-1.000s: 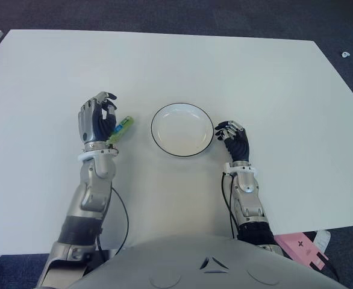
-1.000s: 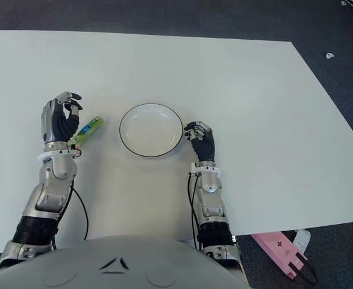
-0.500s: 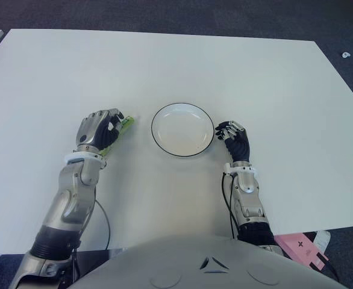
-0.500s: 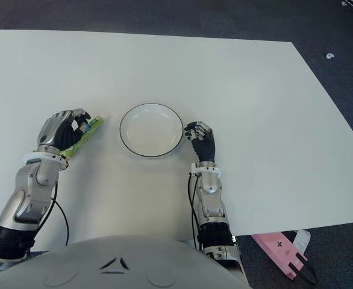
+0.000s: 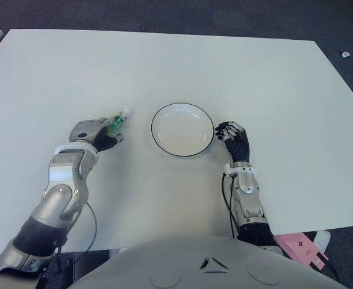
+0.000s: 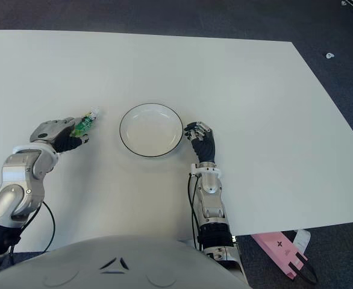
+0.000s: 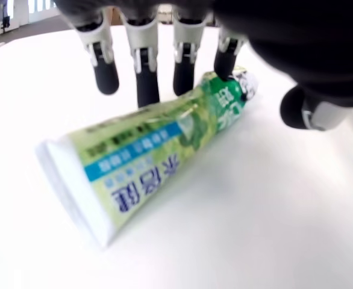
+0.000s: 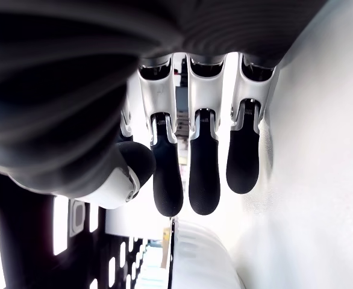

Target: Put the toothpaste on the table into the plate.

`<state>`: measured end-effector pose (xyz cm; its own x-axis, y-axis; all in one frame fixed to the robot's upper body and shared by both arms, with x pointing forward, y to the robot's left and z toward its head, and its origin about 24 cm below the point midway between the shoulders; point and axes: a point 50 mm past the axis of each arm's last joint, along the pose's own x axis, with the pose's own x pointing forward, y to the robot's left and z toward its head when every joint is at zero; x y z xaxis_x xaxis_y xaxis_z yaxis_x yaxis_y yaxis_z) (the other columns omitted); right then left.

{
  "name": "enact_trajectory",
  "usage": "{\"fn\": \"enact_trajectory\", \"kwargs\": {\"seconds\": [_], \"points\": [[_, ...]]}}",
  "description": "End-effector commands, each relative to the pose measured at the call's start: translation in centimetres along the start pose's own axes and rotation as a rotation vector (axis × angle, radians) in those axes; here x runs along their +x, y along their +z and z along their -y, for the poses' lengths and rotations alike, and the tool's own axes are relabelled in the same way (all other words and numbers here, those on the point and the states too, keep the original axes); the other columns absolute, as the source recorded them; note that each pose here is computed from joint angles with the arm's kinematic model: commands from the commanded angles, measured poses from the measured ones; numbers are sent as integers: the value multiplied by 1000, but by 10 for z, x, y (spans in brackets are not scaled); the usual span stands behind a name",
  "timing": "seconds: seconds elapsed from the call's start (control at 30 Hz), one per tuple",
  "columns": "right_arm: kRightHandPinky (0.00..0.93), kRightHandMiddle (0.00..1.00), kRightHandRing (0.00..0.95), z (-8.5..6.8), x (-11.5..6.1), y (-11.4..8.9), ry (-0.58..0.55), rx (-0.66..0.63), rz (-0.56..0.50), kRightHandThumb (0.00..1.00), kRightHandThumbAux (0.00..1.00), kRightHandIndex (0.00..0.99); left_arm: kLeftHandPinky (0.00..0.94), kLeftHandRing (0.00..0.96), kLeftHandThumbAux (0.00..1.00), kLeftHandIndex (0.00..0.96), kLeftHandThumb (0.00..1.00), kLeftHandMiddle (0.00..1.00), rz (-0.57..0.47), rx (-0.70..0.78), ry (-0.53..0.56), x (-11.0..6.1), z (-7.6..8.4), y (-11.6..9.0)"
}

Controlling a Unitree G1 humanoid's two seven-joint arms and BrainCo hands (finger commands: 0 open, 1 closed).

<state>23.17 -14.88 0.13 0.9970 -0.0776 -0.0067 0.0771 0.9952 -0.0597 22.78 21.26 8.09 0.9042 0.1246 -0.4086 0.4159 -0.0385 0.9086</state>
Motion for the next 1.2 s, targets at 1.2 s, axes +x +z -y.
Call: {"fn": "enact_trajectory", "kwargs": {"seconds": [1.2], "points": [[511,513,509,-1,-12,-21,13,9,-125,705,731,430,19,0,207,0,409,31,-113,35,-44,24,16,3]]}}
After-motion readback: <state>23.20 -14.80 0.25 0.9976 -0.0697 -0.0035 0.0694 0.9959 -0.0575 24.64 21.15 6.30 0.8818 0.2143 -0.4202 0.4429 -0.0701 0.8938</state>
